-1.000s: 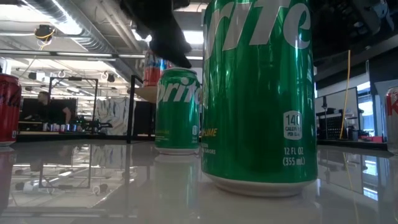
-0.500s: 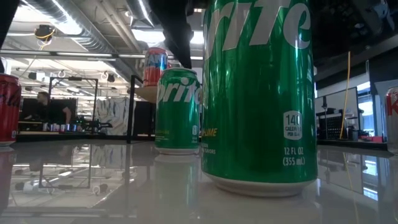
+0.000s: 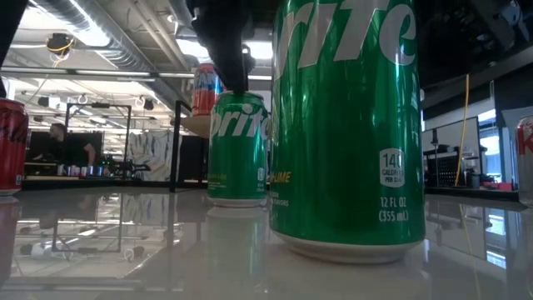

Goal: Place canned beverage on shelf
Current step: Put the top green soda can on the shelf

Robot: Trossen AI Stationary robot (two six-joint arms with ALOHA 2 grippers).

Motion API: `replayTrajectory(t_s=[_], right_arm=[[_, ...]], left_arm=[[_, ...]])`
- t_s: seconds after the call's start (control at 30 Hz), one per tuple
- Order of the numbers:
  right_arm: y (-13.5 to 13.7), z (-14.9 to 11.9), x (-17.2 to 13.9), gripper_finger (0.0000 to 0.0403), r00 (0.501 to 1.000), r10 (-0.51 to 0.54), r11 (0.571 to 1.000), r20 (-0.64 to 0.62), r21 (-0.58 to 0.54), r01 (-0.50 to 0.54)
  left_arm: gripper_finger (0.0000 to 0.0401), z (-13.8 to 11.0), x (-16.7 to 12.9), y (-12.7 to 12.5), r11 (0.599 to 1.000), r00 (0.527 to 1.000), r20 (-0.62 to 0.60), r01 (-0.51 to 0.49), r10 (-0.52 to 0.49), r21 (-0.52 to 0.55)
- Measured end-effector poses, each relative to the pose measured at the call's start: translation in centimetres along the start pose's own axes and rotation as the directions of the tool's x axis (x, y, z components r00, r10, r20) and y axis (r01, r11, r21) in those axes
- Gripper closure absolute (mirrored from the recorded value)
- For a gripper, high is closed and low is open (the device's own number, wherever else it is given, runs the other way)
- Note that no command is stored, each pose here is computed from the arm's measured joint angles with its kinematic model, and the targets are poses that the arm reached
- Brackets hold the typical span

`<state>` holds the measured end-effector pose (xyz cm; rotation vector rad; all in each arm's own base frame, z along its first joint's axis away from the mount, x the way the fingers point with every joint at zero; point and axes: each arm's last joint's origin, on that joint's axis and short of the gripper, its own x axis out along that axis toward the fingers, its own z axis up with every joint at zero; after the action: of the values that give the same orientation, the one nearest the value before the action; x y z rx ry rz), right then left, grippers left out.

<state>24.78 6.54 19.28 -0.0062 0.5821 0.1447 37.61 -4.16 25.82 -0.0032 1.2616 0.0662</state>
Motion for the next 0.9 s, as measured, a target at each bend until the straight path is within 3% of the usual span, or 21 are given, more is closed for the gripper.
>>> replayTrajectory(t_s=[0.57,0.9], right_arm=[[-0.1,0.0,0.0,0.0033,1.0,-0.024,1.0,0.005,0.0,0.024],[-0.1,0.0,0.0,0.0033,1.0,-0.024,1.0,0.005,0.0,0.024]], left_arm=[[0.0017,-1.0,2.6,-0.6,0.999,0.999,0.013,0.041,-0.041,0.035],[0.0105,-1.0,2.6,-0.5,0.999,1.0,0.016,0.024,-0.025,0.037]])
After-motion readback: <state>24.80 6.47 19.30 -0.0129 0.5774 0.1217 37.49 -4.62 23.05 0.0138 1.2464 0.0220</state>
